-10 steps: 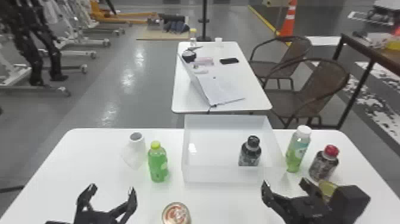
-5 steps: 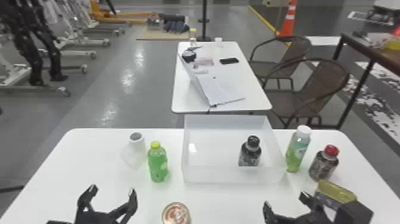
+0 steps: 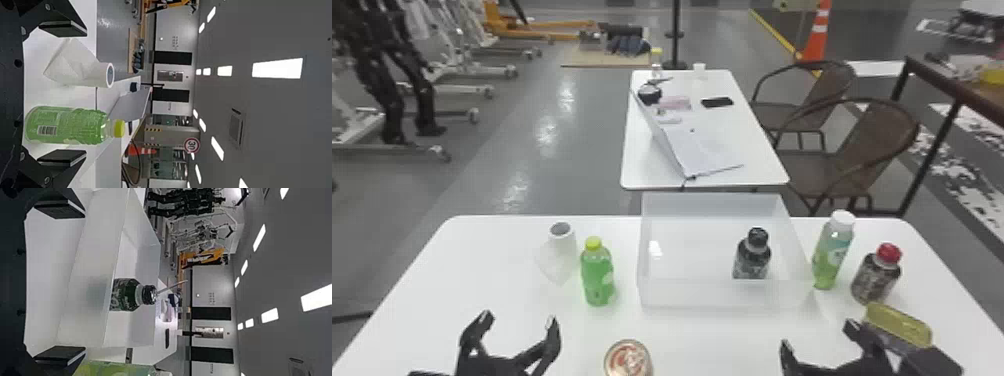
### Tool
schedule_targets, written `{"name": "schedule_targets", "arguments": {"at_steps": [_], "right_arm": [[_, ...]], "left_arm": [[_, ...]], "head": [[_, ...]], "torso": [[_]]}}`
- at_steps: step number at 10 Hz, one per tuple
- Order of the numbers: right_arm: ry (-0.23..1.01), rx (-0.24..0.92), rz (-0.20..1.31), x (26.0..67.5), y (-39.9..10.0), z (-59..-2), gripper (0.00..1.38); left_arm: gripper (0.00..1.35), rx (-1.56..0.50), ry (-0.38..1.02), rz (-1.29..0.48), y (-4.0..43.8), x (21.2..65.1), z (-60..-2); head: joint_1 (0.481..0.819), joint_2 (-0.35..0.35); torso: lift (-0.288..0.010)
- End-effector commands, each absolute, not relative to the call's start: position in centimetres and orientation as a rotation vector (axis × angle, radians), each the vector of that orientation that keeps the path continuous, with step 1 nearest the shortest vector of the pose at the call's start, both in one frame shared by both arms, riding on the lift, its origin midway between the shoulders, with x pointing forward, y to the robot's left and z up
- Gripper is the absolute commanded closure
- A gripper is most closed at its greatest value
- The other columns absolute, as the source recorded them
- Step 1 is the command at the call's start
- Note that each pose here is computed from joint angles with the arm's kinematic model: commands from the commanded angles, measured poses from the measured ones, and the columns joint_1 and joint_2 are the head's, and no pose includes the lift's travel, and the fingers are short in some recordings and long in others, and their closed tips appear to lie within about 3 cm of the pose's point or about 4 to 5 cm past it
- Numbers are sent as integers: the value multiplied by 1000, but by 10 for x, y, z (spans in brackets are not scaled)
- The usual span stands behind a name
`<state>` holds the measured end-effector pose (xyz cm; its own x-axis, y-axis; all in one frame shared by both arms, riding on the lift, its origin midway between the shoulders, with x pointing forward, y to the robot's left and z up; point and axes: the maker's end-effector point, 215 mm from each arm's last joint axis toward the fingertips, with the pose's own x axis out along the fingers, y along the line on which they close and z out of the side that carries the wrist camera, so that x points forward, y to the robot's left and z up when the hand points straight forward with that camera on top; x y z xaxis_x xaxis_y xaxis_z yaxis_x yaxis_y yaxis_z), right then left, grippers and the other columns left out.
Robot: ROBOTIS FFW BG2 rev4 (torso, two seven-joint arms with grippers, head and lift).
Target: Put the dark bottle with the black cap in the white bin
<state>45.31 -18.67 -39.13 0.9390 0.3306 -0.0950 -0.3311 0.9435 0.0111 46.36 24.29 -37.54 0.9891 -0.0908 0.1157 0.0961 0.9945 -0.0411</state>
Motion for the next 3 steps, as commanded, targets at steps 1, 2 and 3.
{"name": "schedule_targets", "arguments": {"at_steps": [1, 2, 3], "right_arm": [[83, 0, 332, 454, -189, -392, 82], [78, -8, 335, 454, -189, -391, 82], [74, -10, 335, 454, -189, -390, 84]], "left_arm": [[206, -50, -108, -91, 243, 462, -378], [206, -49, -108, -90, 244, 462, -378], [206, -49, -111, -90, 244, 462, -377]], "head": [[549, 0], [549, 0], [549, 0]], "torso": [[-100], [-100], [-100]]}}
